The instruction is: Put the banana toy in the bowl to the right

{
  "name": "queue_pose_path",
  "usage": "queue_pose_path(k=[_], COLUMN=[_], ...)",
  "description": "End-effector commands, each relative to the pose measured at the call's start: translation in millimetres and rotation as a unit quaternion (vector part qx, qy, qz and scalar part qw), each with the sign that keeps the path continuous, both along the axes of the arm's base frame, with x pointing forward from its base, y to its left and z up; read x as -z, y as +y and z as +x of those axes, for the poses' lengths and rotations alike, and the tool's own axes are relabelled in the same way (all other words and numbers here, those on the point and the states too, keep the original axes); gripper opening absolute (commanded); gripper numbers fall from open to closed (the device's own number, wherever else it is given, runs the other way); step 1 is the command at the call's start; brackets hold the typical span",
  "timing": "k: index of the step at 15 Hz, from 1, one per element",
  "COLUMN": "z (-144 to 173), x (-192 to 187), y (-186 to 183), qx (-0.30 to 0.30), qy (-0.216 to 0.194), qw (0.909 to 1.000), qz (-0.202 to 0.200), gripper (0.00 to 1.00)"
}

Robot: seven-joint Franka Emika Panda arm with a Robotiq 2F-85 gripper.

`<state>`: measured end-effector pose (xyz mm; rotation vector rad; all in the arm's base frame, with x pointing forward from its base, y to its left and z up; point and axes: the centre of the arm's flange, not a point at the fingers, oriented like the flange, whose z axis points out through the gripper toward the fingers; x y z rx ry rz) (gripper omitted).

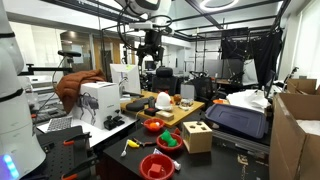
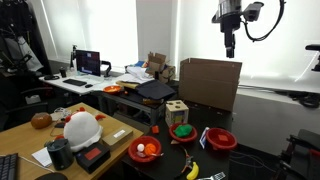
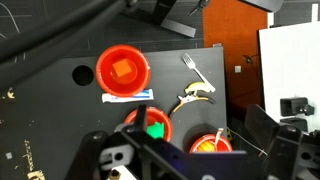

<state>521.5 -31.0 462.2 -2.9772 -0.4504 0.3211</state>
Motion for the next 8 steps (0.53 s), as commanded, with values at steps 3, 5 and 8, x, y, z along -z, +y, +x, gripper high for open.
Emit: queue_pose_path(k=[3, 5, 8], z=[82.5, 94.0, 108.6], x=[6.8, 16.3, 33.0], y=[-50.3, -60.2, -71.7], qx=[-0.088, -0.117, -0.126], qy=[0.051, 0.065, 0.064], qw=[0.9948, 0.9910, 0.9897], qz=[0.000, -0.002, -0.023], gripper=[1.00, 1.00, 1.00])
